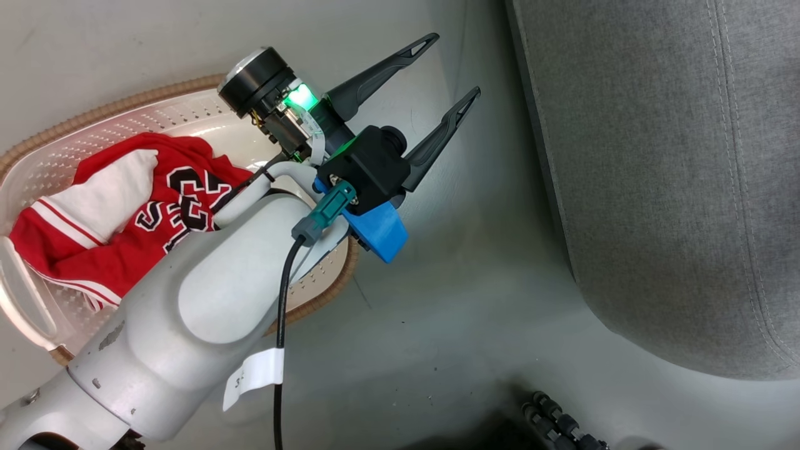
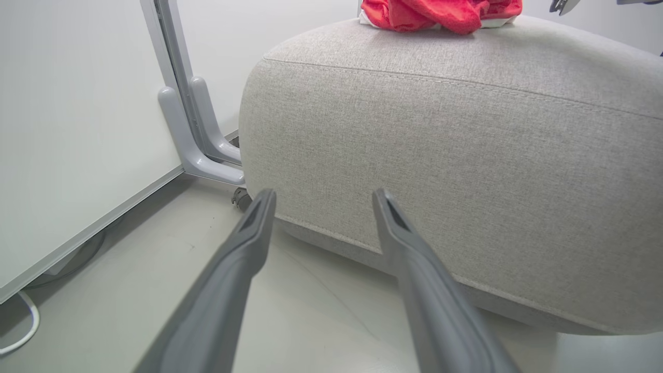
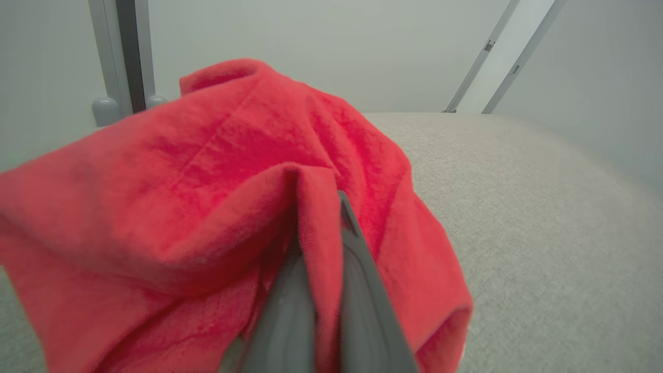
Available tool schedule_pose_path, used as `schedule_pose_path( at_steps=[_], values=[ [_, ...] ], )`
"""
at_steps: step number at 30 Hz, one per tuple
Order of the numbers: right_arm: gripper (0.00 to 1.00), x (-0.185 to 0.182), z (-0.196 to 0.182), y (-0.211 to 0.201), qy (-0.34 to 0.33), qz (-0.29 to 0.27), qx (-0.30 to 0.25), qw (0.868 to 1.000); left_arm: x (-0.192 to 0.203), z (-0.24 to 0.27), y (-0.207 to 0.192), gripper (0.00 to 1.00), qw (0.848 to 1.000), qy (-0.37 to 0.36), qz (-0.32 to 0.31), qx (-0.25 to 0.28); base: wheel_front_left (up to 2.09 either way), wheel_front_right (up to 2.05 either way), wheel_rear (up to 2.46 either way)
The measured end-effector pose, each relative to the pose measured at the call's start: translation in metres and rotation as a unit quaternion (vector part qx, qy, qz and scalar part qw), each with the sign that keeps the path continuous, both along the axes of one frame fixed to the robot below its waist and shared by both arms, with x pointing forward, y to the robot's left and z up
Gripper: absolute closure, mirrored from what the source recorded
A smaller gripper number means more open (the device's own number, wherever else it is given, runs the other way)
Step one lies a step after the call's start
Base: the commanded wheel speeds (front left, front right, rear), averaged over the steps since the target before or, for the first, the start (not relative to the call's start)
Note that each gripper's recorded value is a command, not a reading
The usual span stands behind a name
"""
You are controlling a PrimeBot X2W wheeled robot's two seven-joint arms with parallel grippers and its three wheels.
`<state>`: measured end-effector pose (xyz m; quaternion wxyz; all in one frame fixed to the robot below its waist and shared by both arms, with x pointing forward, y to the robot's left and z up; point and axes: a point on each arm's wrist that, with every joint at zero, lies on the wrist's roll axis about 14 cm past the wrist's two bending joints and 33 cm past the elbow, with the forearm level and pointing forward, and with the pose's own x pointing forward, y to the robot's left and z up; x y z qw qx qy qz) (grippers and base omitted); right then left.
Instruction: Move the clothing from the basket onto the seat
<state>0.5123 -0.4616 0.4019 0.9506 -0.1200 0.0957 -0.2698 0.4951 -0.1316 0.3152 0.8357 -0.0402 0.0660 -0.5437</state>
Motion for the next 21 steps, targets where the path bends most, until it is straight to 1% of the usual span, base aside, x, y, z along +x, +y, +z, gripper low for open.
schedule_pose_path(
  at_steps=[1,2,3,12,16,18,21],
  values=[
    [0.63,0.000,0.002,0.000,-0.003,0.000,-0.001,1.000,0.000,0.001,0.000,0.00,1.000,-0.001,0.001,0.000,0.00,0.00,0.00],
    [0.44,-0.001,0.004,0.001,-0.004,0.001,-0.002,1.000,0.001,0.004,0.001,0.00,1.000,-0.004,0.004,-0.002,0.00,0.00,0.00],
    [0.00,-0.003,0.005,0.002,-0.005,0.003,-0.003,1.000,0.002,0.007,0.001,0.00,1.000,-0.007,0.005,-0.002,0.00,0.00,0.00],
    [0.00,-0.032,0.030,0.023,-0.010,0.033,-0.020,0.999,-0.001,0.048,0.000,0.00,0.999,-0.021,0.024,-0.017,0.00,0.00,0.00],
    [0.00,-0.044,0.052,0.035,-0.031,0.048,-0.026,0.998,-0.002,0.074,0.002,0.00,0.998,-0.026,0.044,-0.026,0.00,0.00,0.00],
    [0.00,-0.046,0.061,0.046,-0.042,0.064,-0.028,0.997,0.000,0.094,0.006,0.00,0.997,-0.034,0.061,-0.038,0.00,0.00,0.00],
    [0.00,-0.045,0.078,0.067,-0.066,0.090,-0.026,0.993,0.000,0.112,0.017,0.00,0.995,-0.043,0.084,-0.040,0.00,0.00,0.00]
  ],
)
